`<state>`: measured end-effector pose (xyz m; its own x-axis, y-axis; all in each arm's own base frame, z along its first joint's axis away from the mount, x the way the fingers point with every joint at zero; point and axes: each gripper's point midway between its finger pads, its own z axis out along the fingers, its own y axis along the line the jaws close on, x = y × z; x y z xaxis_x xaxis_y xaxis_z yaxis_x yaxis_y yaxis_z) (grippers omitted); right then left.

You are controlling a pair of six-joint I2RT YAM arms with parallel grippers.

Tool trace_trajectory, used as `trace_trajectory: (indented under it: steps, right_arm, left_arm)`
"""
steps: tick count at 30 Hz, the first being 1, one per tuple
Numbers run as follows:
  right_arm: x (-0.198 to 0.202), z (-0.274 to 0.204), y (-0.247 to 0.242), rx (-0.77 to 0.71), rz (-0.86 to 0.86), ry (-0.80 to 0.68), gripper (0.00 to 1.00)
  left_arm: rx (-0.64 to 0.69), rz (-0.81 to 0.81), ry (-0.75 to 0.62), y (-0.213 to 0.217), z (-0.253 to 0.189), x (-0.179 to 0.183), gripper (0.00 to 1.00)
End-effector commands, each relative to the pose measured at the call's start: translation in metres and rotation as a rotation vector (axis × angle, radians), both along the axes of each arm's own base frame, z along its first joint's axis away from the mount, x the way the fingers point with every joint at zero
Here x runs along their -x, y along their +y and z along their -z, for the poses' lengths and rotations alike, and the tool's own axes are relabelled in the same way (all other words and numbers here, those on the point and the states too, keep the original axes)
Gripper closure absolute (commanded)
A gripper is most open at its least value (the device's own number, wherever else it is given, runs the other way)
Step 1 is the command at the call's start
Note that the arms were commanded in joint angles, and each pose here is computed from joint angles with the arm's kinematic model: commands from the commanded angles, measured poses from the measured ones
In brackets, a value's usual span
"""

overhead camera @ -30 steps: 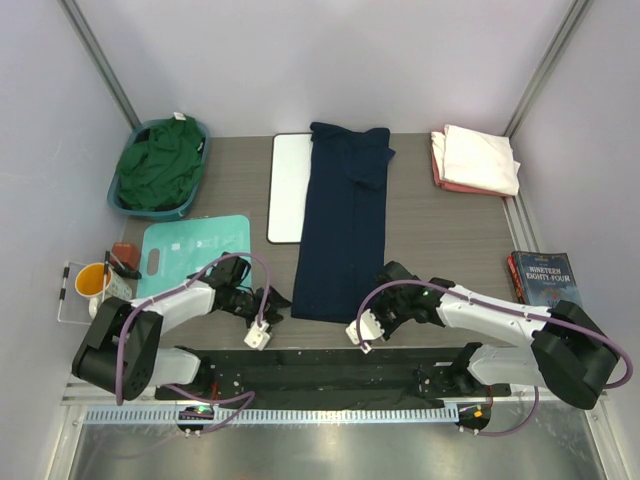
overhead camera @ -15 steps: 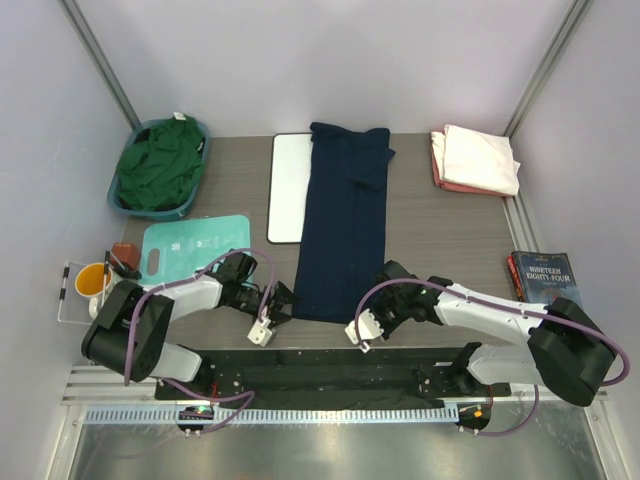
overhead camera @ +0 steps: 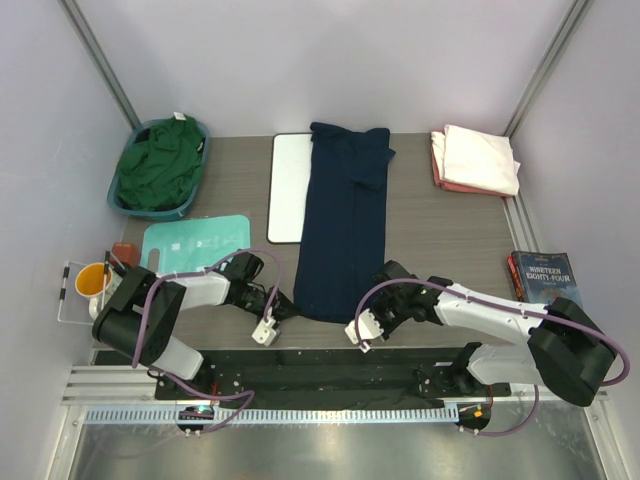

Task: Fold and stack the t-shirts
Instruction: Grab the bottom of the folded rectangular tshirt with both arms, then fold the folded rectangular tshirt in 1/3 of the way

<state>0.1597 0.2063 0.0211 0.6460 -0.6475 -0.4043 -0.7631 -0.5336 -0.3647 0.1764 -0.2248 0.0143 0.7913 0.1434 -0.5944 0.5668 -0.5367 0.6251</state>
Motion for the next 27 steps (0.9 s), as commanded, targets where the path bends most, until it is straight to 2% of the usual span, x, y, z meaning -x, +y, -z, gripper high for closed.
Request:
trace_trajectory:
  steps: [1,4,5,10,16,22,27]
  right_arm:
    - [0.0,-0.004,0.004,-0.017,-0.002,0.002,0.94]
    - [-0.004,-0.012,0.008,-0.027,0.024,0.001,0.97]
    - [-0.004,-0.013,0.008,-0.025,0.029,0.011,0.99]
    - [-0.001,-0.042,0.02,-0.053,0.106,0.114,0.99]
    - [0.016,-0.081,0.025,-0.035,0.153,0.275,0.99]
    - [0.038,-0.111,0.02,-0.051,0.133,0.337,0.99]
    - [0.06,-0.142,0.021,-0.085,0.095,0.392,0.99]
  left_arm:
    - [-0.025,0.245,-0.35,0.005,0.014,-0.001,1.0]
    - [-0.015,0.225,-0.35,0.002,0.007,-0.004,1.0]
    - [0.0,0.213,-0.371,-0.001,-0.003,-0.008,1.0]
    - [0.041,0.089,-0.28,-0.01,-0.059,-0.02,1.0]
    - [0.07,0.039,-0.162,-0.004,-0.113,0.005,1.0]
    - [0.042,0.047,-0.047,0.014,-0.131,0.049,1.0]
    - [0.05,0.053,-0.018,0.026,-0.144,0.08,1.0]
